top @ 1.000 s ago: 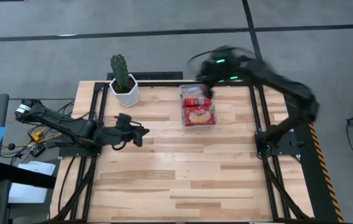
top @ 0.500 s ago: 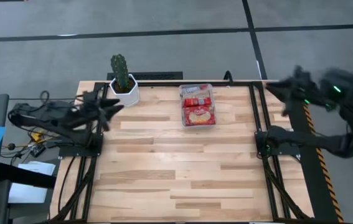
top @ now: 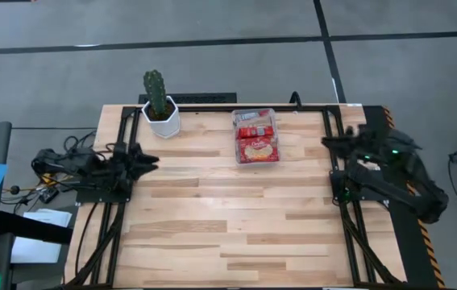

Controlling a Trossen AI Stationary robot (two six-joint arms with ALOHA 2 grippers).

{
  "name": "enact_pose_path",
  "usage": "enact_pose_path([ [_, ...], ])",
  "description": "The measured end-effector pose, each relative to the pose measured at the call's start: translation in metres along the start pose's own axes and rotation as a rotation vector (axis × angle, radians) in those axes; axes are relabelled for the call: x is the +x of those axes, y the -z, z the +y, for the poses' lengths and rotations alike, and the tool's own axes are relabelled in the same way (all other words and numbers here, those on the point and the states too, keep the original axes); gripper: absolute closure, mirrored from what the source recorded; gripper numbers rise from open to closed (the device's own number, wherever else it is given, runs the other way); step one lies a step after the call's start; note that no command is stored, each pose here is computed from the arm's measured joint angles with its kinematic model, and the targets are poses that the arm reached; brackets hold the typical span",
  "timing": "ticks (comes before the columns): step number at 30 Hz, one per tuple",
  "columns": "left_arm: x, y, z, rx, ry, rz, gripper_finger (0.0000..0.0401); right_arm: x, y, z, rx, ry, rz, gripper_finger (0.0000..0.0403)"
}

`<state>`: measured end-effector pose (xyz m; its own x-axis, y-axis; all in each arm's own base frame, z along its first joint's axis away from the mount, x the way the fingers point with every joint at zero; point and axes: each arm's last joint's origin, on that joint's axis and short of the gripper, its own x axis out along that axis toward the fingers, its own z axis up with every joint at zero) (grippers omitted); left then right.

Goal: Sort popcorn bags into baskets
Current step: Return to Home Position

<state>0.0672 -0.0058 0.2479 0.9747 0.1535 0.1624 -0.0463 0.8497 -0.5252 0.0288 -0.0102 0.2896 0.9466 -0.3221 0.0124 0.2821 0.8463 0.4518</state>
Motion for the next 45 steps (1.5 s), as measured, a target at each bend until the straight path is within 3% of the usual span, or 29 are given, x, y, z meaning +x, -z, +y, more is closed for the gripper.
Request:
enact_pose_path([
  [4, 0.005, 0.019, 0.006, -0.019, 0.029, 0.059, 0.0216, 0.042, 0.017, -0.014, 0.054, -0.190, -0.058, 0.0316],
  [8, 0.008, 0.033, 0.012, -0.033, 0.016, 0.072, 0.0216, 0.060, 0.035, -0.020, 0.034, -0.271, -0.150, 0.0316],
  [17, 0.012, 0.054, 0.020, -0.008, 0.043, 0.096, 0.0216, 0.075, 0.097, -0.026, 0.022, -0.133, 0.020, 0.0316],
  [21, 0.013, 0.073, 0.030, -0.055, 0.017, 0.136, 0.0216, 0.075, 0.107, -0.020, -0.019, -0.124, 0.037, 0.0316],
  [27, 0.013, 0.071, 0.028, 0.032, 0.066, 0.118, 0.0216, 0.072, 0.129, -0.023, -0.048, -0.088, 0.099, 0.0316],
  [33, 0.013, 0.072, 0.027, 0.097, 0.086, 0.124, 0.0216, 0.071, 0.141, -0.025, -0.083, -0.063, 0.206, 0.0316],
  [45, 0.013, 0.074, 0.029, 0.116, 0.055, 0.144, 0.0216, 0.070, 0.143, -0.025, -0.090, -0.063, 0.224, 0.0316],
])
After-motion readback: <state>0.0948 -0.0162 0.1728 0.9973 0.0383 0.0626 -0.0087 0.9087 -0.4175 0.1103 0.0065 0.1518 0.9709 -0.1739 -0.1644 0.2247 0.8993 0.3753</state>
